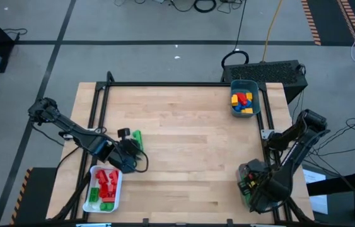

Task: Sort blocks by size
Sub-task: Put the three stud red game piece into the transparent black bin, then put the four stud green game piece into the transparent black bin

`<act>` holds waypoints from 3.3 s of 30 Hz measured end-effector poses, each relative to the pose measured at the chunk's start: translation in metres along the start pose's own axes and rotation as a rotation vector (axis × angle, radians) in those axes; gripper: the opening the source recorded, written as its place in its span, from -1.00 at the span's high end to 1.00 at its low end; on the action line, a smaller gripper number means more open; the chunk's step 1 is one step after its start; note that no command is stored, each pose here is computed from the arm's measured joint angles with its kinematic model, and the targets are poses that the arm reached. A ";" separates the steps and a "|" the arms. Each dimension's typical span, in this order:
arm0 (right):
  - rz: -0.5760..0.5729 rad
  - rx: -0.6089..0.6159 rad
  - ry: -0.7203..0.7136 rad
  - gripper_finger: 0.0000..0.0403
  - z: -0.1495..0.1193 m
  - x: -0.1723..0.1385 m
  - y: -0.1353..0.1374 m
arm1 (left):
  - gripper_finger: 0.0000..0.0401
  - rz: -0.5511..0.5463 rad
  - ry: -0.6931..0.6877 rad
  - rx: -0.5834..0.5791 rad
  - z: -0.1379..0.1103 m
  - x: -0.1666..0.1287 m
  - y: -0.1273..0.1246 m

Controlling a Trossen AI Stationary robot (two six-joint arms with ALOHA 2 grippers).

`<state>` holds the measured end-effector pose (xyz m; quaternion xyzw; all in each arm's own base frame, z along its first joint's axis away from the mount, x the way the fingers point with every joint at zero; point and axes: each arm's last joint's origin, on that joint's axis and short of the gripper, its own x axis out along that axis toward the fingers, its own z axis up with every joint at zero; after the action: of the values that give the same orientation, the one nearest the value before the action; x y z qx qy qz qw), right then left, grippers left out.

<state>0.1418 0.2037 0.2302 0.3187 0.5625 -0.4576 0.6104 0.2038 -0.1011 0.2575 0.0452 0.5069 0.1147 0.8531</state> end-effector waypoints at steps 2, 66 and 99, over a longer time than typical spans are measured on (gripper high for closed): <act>-0.004 0.008 -0.004 -0.16 0.001 -0.001 -0.001 | 0.33 0.025 0.008 0.002 -0.001 0.000 0.001; 0.372 -0.339 -0.388 -0.15 0.044 -0.069 0.043 | 0.53 -0.042 0.008 -0.468 -0.002 0.145 0.042; 0.514 -0.843 -0.502 -0.19 0.180 0.024 0.194 | 0.10 -0.197 -0.220 -0.132 0.014 0.074 0.034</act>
<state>0.3896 0.1099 0.2120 0.0548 0.4383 -0.0911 0.8925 0.2450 -0.0494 0.2072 -0.0485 0.4039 0.0581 0.9117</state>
